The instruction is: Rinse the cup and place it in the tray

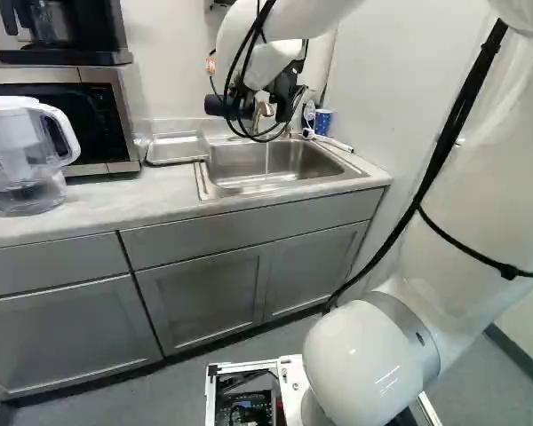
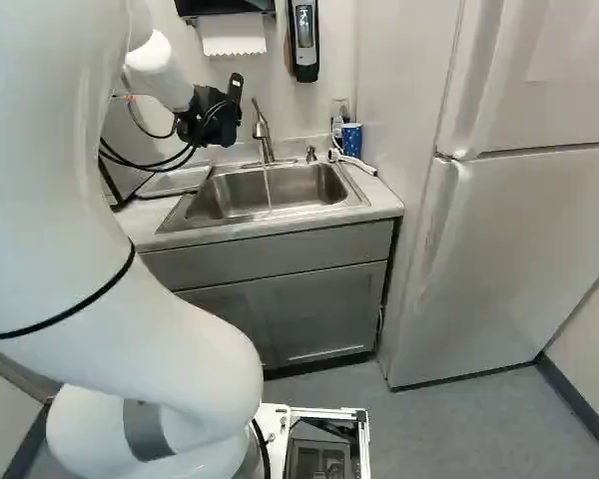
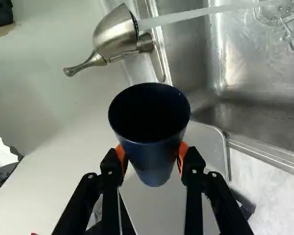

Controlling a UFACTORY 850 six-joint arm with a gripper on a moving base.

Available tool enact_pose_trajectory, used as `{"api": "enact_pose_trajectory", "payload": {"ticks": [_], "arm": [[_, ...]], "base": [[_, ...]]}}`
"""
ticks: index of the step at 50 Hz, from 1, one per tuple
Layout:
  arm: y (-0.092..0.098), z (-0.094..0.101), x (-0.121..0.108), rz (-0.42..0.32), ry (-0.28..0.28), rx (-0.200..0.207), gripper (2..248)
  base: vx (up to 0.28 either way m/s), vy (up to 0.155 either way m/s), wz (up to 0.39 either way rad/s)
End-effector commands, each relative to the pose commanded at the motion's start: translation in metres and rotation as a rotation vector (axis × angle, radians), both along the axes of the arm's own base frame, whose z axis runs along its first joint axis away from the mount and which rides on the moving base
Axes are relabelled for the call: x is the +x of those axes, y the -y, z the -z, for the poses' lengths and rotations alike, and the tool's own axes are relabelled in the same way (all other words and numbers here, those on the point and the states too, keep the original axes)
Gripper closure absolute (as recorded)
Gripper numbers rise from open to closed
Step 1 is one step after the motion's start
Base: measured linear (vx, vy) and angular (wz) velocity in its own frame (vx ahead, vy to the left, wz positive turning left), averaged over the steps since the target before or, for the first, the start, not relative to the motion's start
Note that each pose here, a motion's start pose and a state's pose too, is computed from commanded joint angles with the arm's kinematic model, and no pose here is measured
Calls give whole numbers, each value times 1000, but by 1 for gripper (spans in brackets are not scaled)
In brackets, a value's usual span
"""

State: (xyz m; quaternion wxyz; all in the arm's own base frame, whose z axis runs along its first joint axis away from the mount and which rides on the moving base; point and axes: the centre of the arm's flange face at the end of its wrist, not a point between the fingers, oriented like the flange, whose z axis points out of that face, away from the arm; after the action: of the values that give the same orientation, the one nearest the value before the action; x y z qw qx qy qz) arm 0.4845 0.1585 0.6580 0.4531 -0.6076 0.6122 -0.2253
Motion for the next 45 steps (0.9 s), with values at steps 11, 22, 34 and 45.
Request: {"api": "enact_pose_trajectory", "payload": {"ticks": [11, 22, 34, 45], "arm": [[0, 0, 0, -38, 21, -64, 130], [0, 0, 0, -93, 52, -157, 130], [0, 0, 0, -154, 87, -261, 130], [0, 0, 0, -210, 118, -357, 130]], "base": [[0, 0, 0], [0, 0, 0], [0, 0, 0], [0, 0, 0]]}}
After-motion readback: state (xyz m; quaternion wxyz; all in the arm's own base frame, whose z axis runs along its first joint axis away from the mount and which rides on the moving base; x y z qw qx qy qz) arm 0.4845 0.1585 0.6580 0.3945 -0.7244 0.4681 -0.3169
